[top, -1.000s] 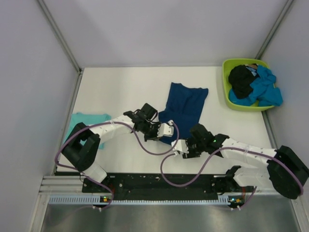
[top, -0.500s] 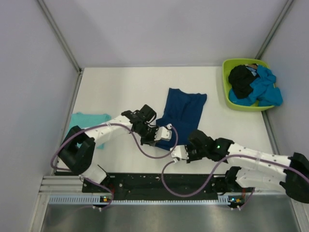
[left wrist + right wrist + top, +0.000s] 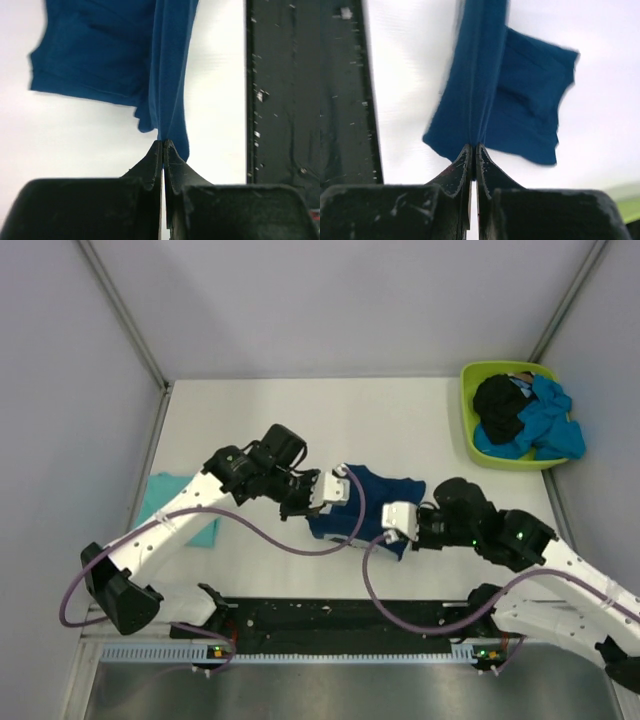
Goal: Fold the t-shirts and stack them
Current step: Fold the long partially folded tshirt into a neat square
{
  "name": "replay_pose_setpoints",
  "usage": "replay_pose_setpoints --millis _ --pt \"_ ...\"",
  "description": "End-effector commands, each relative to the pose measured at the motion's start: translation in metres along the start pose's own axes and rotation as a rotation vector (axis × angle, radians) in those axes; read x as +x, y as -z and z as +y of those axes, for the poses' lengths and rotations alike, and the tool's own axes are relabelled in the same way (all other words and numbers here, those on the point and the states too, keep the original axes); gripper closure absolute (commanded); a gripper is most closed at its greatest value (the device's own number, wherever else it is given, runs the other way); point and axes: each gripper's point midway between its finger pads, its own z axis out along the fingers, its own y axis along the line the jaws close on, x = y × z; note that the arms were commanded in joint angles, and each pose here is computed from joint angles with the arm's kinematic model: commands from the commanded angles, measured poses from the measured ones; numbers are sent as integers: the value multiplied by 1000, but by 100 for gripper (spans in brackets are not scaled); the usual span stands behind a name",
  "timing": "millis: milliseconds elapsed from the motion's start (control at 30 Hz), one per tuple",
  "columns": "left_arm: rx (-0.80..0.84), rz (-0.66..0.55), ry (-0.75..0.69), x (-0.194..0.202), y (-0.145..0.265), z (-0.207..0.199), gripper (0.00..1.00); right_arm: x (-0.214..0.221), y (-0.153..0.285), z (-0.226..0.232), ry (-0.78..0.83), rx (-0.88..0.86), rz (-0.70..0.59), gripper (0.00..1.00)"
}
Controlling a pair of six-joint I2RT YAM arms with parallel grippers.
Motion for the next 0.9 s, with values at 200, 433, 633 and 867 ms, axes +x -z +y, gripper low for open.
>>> replay_pose_setpoints --millis 200,433,633,867 --pt "-317 55 168 -21 -11 151 100 66 2 -93 -372 205 114 100" --pt "-399 134 210 -10 -42 234 100 129 -22 -142 -563 316 204 100" --pt "-431 153 227 8 -79 263 100 170 -45 -163 -601 336 280 100" --pt "-495 132 263 21 -112 293 100 204 -60 -178 -642 345 334 100"
